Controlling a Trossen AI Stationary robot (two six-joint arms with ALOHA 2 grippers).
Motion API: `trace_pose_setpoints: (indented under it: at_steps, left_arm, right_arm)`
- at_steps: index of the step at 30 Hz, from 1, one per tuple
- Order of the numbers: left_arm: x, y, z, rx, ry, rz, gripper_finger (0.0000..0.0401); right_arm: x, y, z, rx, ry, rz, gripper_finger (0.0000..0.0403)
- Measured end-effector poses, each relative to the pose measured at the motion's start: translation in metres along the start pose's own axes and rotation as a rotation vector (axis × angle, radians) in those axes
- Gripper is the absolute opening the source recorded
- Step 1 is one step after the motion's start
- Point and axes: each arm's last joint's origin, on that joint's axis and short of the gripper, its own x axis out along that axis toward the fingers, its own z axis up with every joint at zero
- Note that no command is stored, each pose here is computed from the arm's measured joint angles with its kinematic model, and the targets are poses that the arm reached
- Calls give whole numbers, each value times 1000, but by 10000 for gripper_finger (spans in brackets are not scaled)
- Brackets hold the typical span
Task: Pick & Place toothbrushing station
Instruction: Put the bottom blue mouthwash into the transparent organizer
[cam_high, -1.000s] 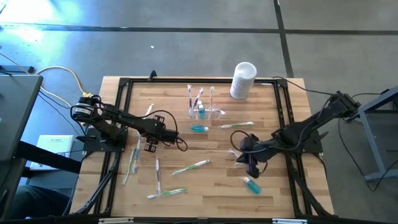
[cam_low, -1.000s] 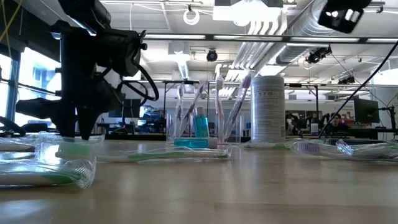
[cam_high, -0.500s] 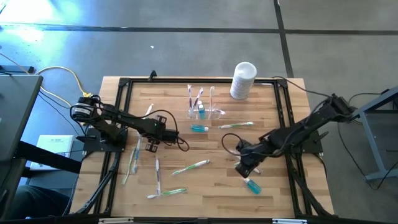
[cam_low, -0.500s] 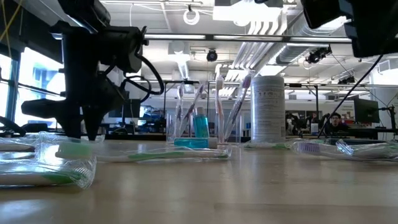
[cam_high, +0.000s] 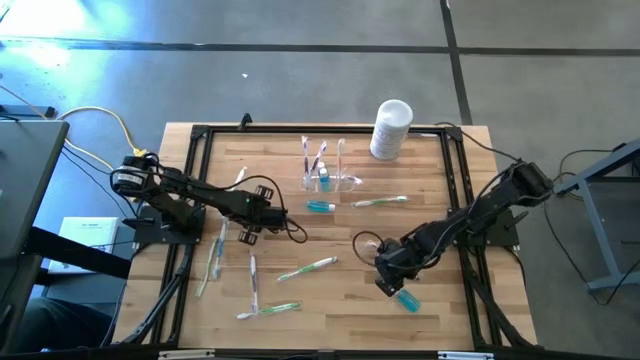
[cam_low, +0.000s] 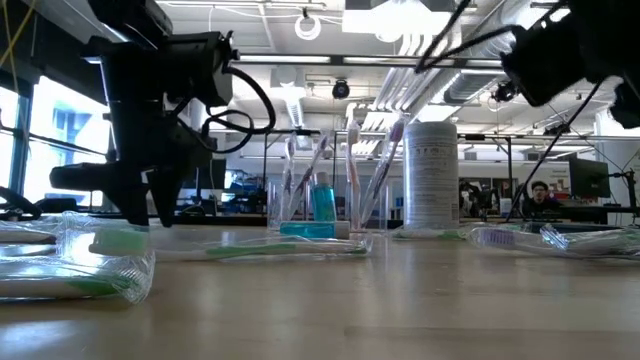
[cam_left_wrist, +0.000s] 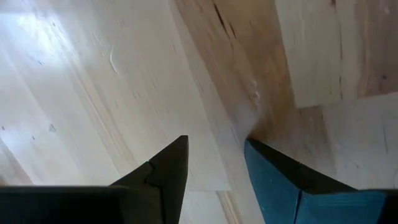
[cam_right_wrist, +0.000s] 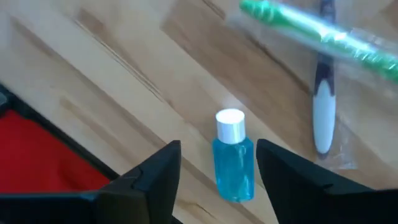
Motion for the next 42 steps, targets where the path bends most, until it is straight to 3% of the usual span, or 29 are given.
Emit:
trace_pose_setpoints:
  at_steps: [9, 28, 31, 37, 42]
  left_arm:
    - [1, 1, 2, 11, -19, 23, 161]
    - [5, 11, 2, 13, -43, 2, 161]
    - [5, 11, 2, 13, -42, 2, 161]
    - [5, 11, 2, 13, -44, 2, 161]
    - [5, 11, 2, 13, -44, 2, 161]
  right_arm:
    - [37, 0, 0, -3, 69, -115, 191]
    - [68, 1, 7, -65, 74, -165, 182]
    - [68, 0, 7, -64, 76, -174, 162]
    - [68, -1, 7, -73, 89, -180, 84]
    - [68, -1, 7, -93, 96, -179, 84]
